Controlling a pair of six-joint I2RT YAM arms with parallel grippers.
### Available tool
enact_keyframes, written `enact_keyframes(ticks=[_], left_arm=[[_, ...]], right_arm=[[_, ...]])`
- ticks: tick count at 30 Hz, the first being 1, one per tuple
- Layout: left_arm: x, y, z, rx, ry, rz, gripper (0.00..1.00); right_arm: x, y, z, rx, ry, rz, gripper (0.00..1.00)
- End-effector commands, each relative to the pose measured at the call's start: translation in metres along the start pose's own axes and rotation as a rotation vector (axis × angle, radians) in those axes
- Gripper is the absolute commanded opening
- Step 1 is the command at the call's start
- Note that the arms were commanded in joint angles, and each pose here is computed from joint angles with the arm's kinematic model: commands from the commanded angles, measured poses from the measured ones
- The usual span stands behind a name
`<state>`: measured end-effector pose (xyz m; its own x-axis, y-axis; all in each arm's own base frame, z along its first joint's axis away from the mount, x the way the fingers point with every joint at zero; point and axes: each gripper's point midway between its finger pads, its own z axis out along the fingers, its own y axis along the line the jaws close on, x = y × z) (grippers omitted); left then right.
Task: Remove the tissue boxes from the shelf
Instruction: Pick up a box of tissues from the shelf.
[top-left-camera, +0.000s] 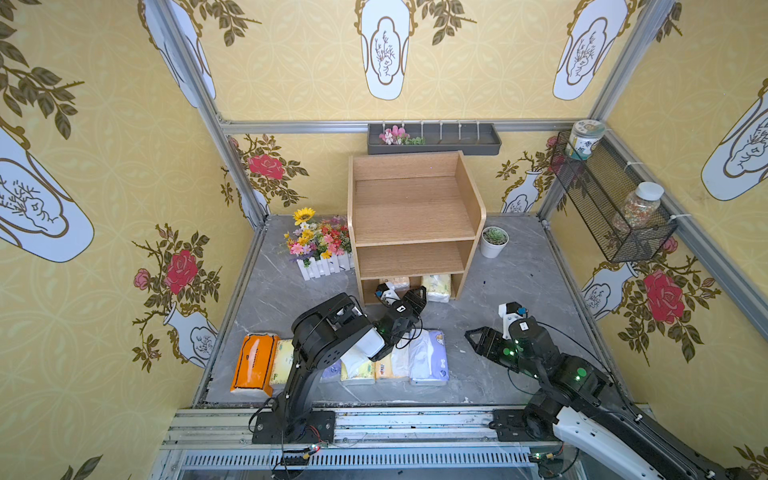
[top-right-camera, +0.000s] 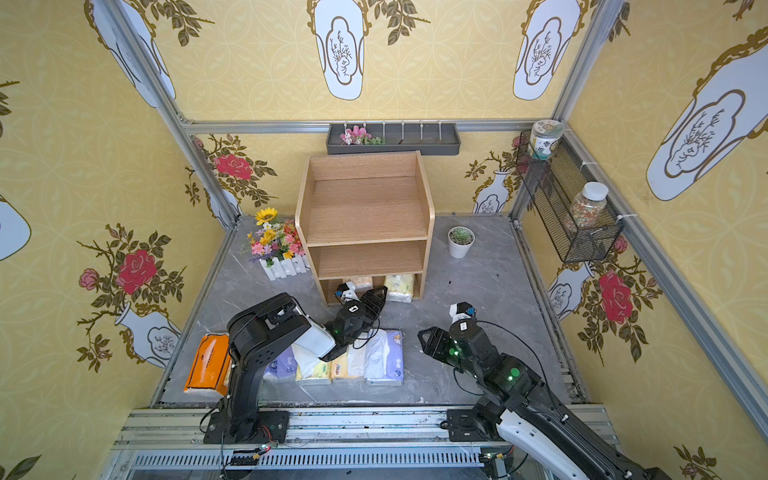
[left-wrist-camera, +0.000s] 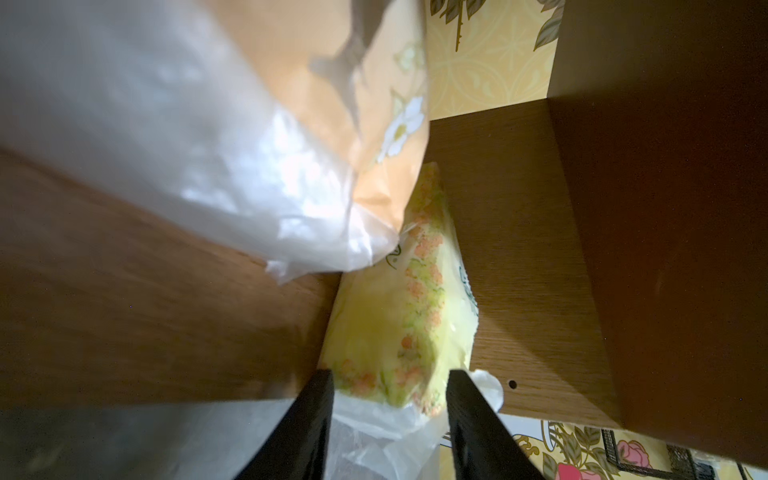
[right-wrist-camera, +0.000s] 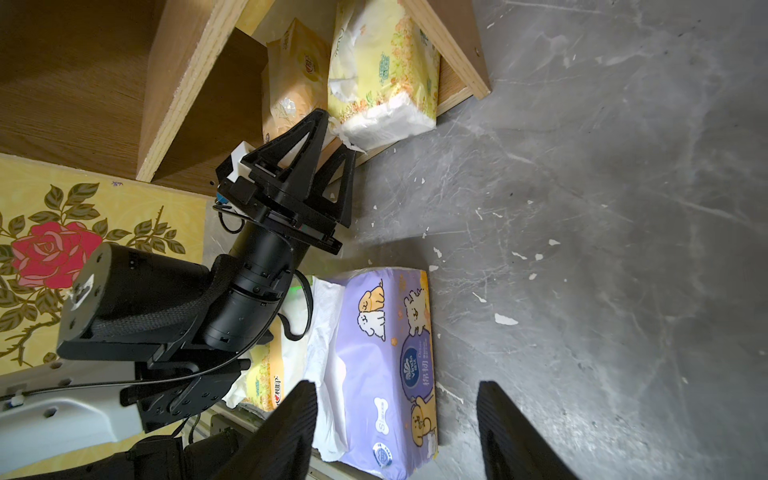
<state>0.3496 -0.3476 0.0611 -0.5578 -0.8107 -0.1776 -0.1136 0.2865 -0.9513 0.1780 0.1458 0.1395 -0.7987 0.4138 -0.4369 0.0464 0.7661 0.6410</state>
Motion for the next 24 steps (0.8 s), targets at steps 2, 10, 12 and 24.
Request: enact_keyframes(ticks=[2,10,12,24], left_arm=[[-0.004,0.002,-0.002,-0.003,-0.023,0.008,0.47],[-0.007,0.000,0.000,0.007,-0.046,0.034,0.49],[-0.007,-0.001,0.003,0.009,-0.047,0.040,0.52],[-0.001,0.012,0.017,-0.009,-0.030,0.041,0.48]], right_arm=[[-0.005,0.004,-0.002,-0.013,-0.016,-0.005,0.65],[-0.005,0.003,-0.001,-0.007,-0.016,-0.004,0.65],[-0.005,0.003,-0.001,-0.007,-0.016,-0.005,0.65],[-0.005,0.001,-0.002,-0.002,-0.012,-0.003,0.65]])
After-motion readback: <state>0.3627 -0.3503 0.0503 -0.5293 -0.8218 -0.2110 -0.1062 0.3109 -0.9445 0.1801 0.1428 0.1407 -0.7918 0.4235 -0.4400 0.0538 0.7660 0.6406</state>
